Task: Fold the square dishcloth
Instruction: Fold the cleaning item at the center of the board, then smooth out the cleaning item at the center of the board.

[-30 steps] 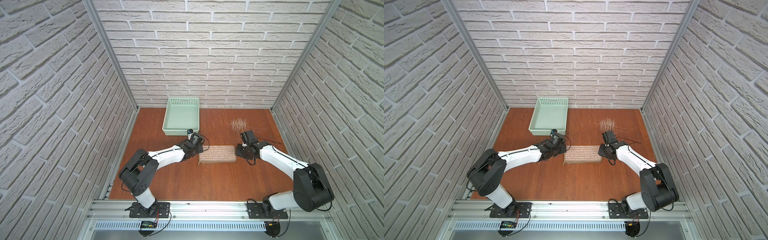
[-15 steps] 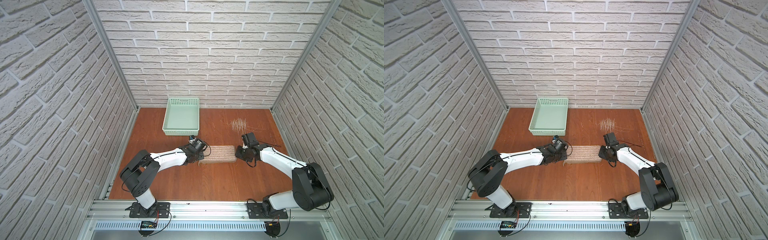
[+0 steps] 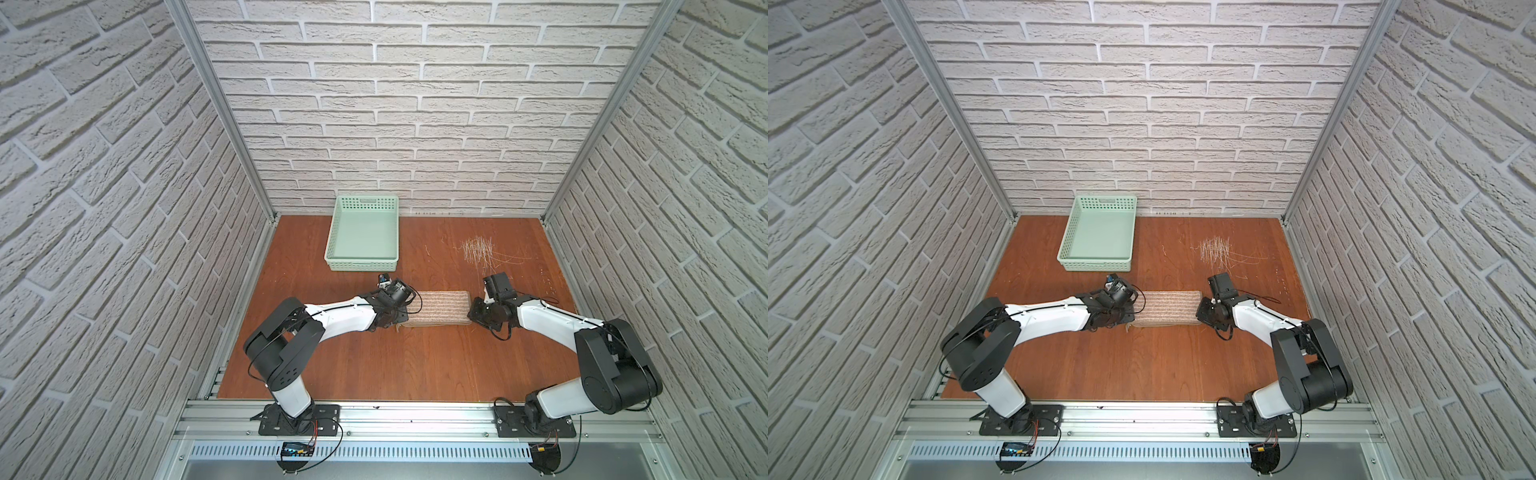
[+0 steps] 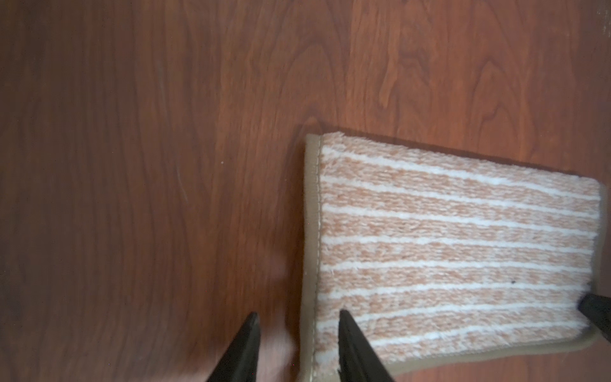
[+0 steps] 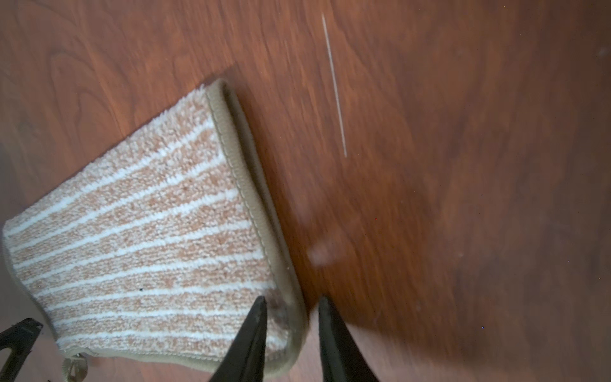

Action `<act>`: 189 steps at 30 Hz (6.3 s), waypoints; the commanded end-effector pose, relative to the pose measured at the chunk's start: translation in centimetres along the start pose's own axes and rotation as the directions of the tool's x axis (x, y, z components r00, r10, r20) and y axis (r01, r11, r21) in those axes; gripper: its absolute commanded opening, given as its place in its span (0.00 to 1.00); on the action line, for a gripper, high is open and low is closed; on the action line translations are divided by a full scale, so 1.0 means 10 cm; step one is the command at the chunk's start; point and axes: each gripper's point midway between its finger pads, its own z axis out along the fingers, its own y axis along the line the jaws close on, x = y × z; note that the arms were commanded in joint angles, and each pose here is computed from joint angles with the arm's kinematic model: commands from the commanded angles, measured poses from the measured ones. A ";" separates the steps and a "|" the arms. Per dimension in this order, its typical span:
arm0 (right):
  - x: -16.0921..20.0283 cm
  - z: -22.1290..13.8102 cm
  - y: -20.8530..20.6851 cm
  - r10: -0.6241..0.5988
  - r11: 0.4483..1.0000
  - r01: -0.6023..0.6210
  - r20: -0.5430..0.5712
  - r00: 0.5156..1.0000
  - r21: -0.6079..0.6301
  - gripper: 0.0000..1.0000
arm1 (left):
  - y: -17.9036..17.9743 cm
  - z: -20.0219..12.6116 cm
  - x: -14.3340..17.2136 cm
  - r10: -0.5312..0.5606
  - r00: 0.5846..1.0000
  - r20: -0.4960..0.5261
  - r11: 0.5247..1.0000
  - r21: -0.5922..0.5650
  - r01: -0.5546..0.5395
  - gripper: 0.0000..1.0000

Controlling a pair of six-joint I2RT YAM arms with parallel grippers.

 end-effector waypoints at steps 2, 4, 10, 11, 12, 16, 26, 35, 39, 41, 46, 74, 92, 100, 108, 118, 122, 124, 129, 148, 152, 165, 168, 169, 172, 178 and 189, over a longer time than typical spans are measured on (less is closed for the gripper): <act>0.16 0.13 -0.11 0.049 0.999 -0.049 -0.049 0.998 0.003 0.25 | 0.06 0.05 0.10 0.001 1.000 -0.030 1.000 -0.023 -0.002 0.39; 0.17 0.16 -0.13 0.053 0.999 -0.053 -0.057 0.997 0.010 0.22 | 0.05 0.07 0.10 0.001 1.000 -0.031 1.000 -0.024 -0.001 0.38; 0.12 0.11 -0.16 0.042 0.998 -0.040 -0.035 0.999 0.045 0.10 | 0.11 0.10 0.11 -0.029 0.999 -0.031 0.999 -0.037 0.028 0.33; 0.09 0.07 -0.16 0.029 0.998 -0.028 -0.022 0.999 0.052 0.08 | 0.13 0.12 0.12 -0.035 0.999 -0.033 0.999 -0.037 0.034 0.32; 0.06 0.03 -0.16 0.017 0.998 -0.016 -0.011 1.000 0.060 0.06 | 0.14 0.12 0.12 -0.042 0.999 -0.034 0.999 -0.033 0.041 0.30; -0.06 -0.12 -0.07 -0.042 0.998 0.040 0.032 0.999 0.052 0.03 | 0.07 0.18 0.11 -0.053 0.998 -0.043 0.999 0.002 0.053 0.27; -0.22 -0.45 -0.07 -0.191 0.971 0.178 0.069 0.979 0.161 0.03 | -0.23 0.25 0.00 -0.133 0.990 -0.043 0.982 0.132 0.137 0.20; -0.16 -0.65 0.10 -0.353 0.910 0.331 0.048 0.934 0.249 0.03 | -0.12 0.27 0.01 -0.272 0.961 -0.054 0.946 0.168 0.278 0.29; -0.13 -0.69 0.24 -0.420 0.875 0.392 0.042 0.906 0.285 0.03 | -0.10 0.24 -0.01 -0.306 0.950 -0.059 0.930 0.193 0.311 0.31; -0.12 -0.70 0.32 -0.449 0.858 0.418 0.044 0.892 0.298 0.03 | -0.08 0.24 0.00 -0.316 0.947 -0.064 0.926 0.195 0.322 0.30; -0.05 -0.70 0.56 -0.503 0.835 0.470 0.051 0.863 0.287 0.03 | 0.04 0.31 0.06 -0.350 0.932 -0.089 0.915 0.182 0.361 0.24; 0.51 -0.06 1.77 -0.535 0.843 0.534 -0.006 0.845 0.066 0.03 | -0.09 0.35 0.19 -0.369 0.925 -0.092 0.894 0.238 0.380 0.01; 0.55 0.13 1.90 -0.474 0.880 0.474 -0.011 0.880 0.013 0.03 | -0.17 0.37 0.23 -0.381 0.919 -0.103 0.881 0.262 0.394 0.00; 0.55 0.22 1.91 -0.455 0.890 0.455 -0.019 0.890 0.015 0.03 | -0.19 0.33 0.25 -0.378 0.921 -0.095 0.884 0.259 0.389 0.00; 0.65 0.32 1.86 -0.441 0.897 0.442 -0.063 0.895 0.010 0.03 | -0.16 0.32 0.24 -0.385 0.920 -0.080 0.884 0.253 0.392 0.00; 0.61 0.03 1.90 -0.453 0.891 0.453 -0.033 0.891 -0.022 0.30 | -0.09 0.22 0.16 -0.381 0.924 -0.029 0.897 0.230 0.377 0.10; 0.58 -0.15 1.89 -0.453 0.891 0.452 -0.009 0.891 -0.032 0.34 | -0.04 0.17 0.11 -0.377 0.926 0.000 0.905 0.213 0.368 0.14; 0.58 -0.20 1.89 -0.448 0.893 0.448 -0.001 0.894 -0.042 0.35 | -0.04 0.14 0.08 -0.372 0.928 0.012 0.909 0.208 0.362 0.14; 0.54 -0.35 1.77 -0.432 0.901 0.433 0.034 0.901 -0.021 0.33 | -0.02 0.06 0.01 -0.362 0.931 0.050 0.917 0.197 0.346 0.15; 0.52 -0.43 1.13 -0.350 0.936 0.346 0.077 0.934 0.057 0.09 | -1.06 -0.18 -0.60 0.068 0.992 0.110 0.952 0.289 -0.098 0.17; 0.50 -0.35 1.07 -0.342 0.939 0.338 0.078 0.936 0.061 0.10 | -1.14 -0.02 -0.61 0.067 0.996 0.058 0.941 0.328 -0.083 0.17; 0.51 -0.08 1.04 -0.344 0.937 0.341 0.038 0.938 0.069 0.13 | -0.85 0.30 -0.61 0.004 1.000 -0.005 0.954 0.300 -0.003 0.16; 0.55 -0.03 0.99 -0.335 0.940 0.332 0.021 0.942 0.072 0.13 | -0.83 0.38 -0.59 -0.006 1.000 -0.020 0.953 0.302 0.012 0.17; 0.57 -0.02 0.97 -0.332 0.941 0.330 0.016 0.943 0.075 0.13 | -0.83 0.40 -0.58 -0.008 1.000 -0.025 0.953 0.304 0.015 0.16; 0.59 0.02 0.90 -0.328 0.941 0.326 0.006 0.945 0.090 0.13 | -0.82 0.46 -0.58 -0.012 0.999 -0.031 0.953 0.302 0.021 0.16; 0.66 0.13 0.81 -0.326 0.941 0.326 -0.018 0.945 0.091 0.13 | -0.67 0.51 -0.60 -0.047 0.999 -0.026 0.964 0.260 0.052 0.15; 0.69 0.13 0.74 -0.366 0.924 0.368 -0.040 0.930 0.108 0.13 | -0.56 0.47 -0.58 -0.060 0.998 -0.018 0.966 0.251 0.062 0.15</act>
